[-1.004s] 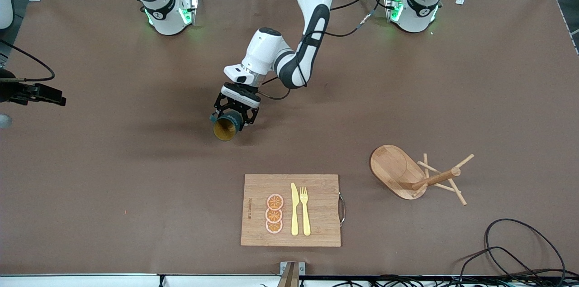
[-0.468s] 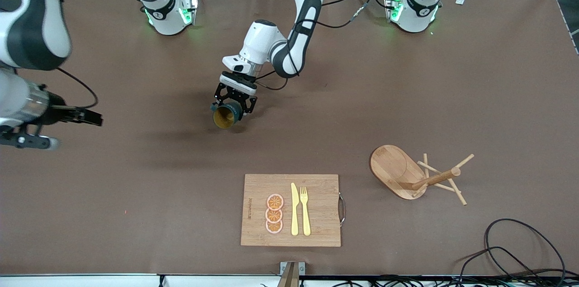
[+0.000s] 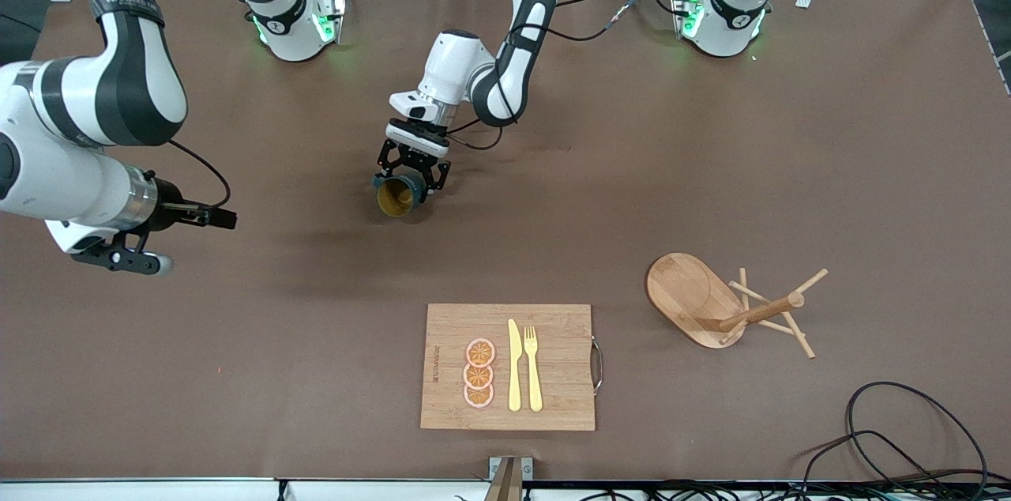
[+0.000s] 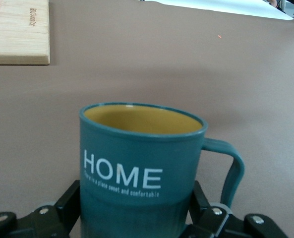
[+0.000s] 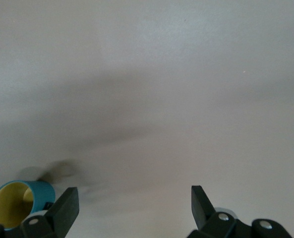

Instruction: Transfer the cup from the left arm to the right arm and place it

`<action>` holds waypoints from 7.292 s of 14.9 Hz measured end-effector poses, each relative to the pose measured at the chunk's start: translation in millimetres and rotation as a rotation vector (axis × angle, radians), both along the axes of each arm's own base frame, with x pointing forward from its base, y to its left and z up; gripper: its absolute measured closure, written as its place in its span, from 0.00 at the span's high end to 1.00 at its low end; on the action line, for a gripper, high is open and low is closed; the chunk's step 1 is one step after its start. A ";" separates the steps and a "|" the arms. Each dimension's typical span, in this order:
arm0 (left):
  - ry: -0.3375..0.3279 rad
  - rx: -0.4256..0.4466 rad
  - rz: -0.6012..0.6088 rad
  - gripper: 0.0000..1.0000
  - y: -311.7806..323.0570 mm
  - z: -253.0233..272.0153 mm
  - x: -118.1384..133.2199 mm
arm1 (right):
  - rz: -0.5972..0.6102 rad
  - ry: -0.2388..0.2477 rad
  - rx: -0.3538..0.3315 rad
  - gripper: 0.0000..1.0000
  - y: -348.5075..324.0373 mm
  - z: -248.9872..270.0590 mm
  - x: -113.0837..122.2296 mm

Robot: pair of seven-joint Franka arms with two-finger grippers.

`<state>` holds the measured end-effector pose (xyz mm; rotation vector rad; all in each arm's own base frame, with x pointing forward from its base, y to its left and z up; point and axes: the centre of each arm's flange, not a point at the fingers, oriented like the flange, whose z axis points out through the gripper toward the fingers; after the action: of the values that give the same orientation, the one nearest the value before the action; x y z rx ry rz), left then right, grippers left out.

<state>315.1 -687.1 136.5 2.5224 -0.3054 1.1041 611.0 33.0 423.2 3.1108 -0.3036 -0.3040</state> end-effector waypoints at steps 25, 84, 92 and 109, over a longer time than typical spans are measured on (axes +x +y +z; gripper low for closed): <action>0.435 0.118 0.372 1.00 63.0 185.9 -45.6 | 0.246 -0.052 0.050 0.99 160.0 -105.5 -70.6; 0.894 0.422 0.160 1.00 664.4 513.4 217.0 | 0.911 -0.243 0.079 0.04 -154.5 -165.8 -102.3; 0.957 0.409 0.085 1.00 662.3 485.6 246.8 | 0.741 -0.192 0.126 0.77 -154.4 -129.3 -75.3; 0.953 0.268 -0.046 1.00 687.9 473.2 277.2 | 0.193 -0.028 0.027 1.00 -58.3 165.4 -24.6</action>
<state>592.3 0.8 609.7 2.9109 -0.2387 -0.2435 586.4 -25.3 588.6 3.1401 0.0024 -0.2641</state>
